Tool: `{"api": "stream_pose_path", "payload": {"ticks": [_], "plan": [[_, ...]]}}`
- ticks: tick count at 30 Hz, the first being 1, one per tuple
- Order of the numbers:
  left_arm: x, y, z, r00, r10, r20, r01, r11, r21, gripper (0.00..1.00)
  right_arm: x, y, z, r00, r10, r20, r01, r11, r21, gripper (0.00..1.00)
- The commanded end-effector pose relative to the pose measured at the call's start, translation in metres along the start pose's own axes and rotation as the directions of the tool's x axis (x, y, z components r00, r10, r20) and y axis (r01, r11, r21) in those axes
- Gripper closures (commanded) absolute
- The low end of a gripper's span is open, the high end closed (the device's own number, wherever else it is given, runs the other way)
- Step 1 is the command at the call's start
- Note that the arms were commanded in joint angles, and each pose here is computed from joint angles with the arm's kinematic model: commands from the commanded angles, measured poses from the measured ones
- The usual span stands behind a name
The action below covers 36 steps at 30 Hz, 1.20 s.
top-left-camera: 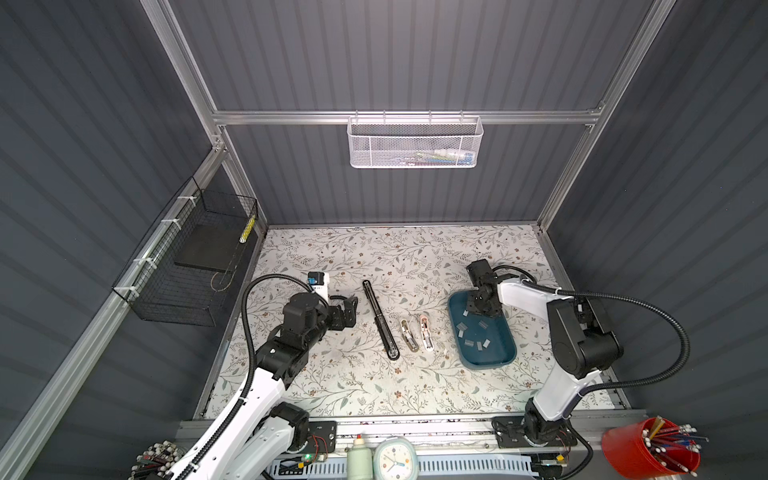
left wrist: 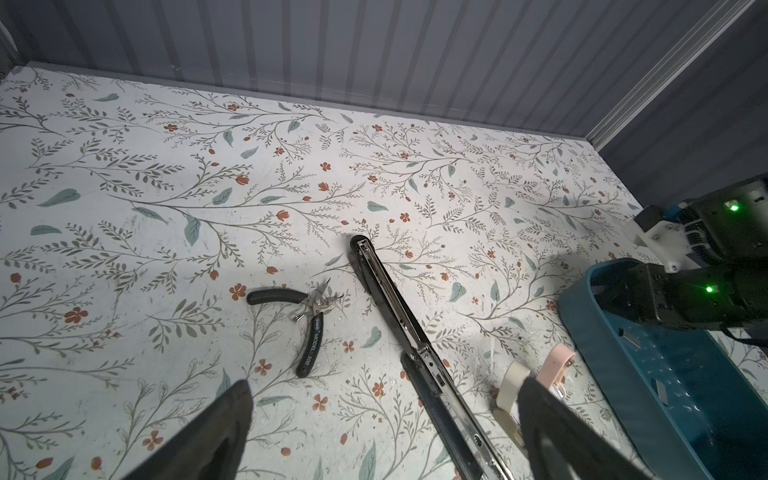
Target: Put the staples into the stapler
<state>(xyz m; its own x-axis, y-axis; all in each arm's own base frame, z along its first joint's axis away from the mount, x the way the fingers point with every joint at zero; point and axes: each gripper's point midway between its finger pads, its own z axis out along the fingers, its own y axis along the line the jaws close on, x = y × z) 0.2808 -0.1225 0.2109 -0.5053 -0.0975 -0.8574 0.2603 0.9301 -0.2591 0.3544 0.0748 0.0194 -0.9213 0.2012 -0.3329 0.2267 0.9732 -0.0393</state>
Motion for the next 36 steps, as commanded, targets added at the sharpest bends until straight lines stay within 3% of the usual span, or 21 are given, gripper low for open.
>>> {"api": "stream_pose_path", "payload": {"ticks": [1, 9, 36], "plan": [[-0.0023, -0.0026, -0.0019, 1.0, 0.013, 0.021, -0.014, 1.0, 0.02, 0.01, 0.0015, -0.0042, 0.0032, 1.0, 0.004, -0.027, -0.003, 1.0, 0.029, 0.67], [-0.0021, -0.0029, -0.0018, 1.0, 0.014, 0.02, -0.014, 1.0, 0.022, 0.01, -0.0025, -0.0028, 0.0044, 1.0, 0.005, -0.022, -0.004, 0.999, 0.033, 0.68], [-0.0025, -0.0032, -0.0031, 1.0, 0.014, 0.027, -0.015, 1.0, 0.024, 0.01, 0.0004, -0.0026, 0.0037, 1.0, 0.002, -0.027, -0.002, 1.0, 0.023, 0.85]]}}
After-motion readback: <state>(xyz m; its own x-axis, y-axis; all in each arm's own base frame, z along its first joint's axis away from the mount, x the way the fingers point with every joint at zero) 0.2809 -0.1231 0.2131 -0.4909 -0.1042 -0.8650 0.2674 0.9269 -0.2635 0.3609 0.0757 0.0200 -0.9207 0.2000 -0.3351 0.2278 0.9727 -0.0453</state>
